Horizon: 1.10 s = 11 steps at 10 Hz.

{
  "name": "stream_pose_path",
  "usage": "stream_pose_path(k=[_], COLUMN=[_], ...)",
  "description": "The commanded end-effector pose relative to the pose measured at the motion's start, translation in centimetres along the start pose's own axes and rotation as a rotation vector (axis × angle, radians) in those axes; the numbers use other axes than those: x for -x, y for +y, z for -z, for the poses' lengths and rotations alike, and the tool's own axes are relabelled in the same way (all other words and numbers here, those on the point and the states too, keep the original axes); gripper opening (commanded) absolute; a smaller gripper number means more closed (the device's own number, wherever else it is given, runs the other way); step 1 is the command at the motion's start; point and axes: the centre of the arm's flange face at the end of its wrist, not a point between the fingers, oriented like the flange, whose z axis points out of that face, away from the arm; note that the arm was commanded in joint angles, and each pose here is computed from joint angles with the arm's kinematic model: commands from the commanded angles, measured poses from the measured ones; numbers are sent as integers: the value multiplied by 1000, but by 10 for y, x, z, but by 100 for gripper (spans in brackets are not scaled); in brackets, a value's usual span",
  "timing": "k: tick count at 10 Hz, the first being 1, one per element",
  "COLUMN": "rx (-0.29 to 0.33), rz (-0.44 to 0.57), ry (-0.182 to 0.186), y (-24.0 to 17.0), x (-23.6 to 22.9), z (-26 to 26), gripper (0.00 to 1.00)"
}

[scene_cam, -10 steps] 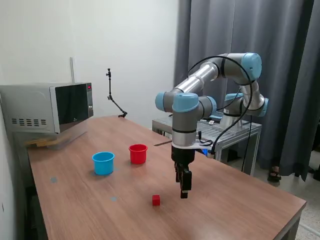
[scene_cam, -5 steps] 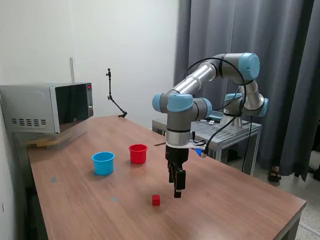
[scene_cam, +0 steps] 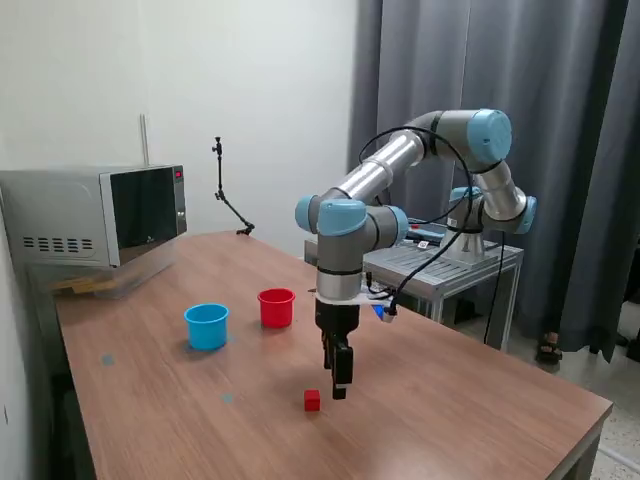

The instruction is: Place red objects in the red bin, and blue objects in the blue bin.

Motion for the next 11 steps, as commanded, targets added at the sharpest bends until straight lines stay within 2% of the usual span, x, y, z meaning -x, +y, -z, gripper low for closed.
stream_pose_path(k=[1,3,7,8,9,11], rx=[-15,-22,-8,3,7,1], rz=[37,87,125,144,146,143], ry=[-5,11,23,46,52,46], y=[5,5,7,9,10,12], x=[2,0,-2,-5,-7,-6], z=[-18,-17,-16,-17,-16,-25], gripper=[100,100,100,100,100,100])
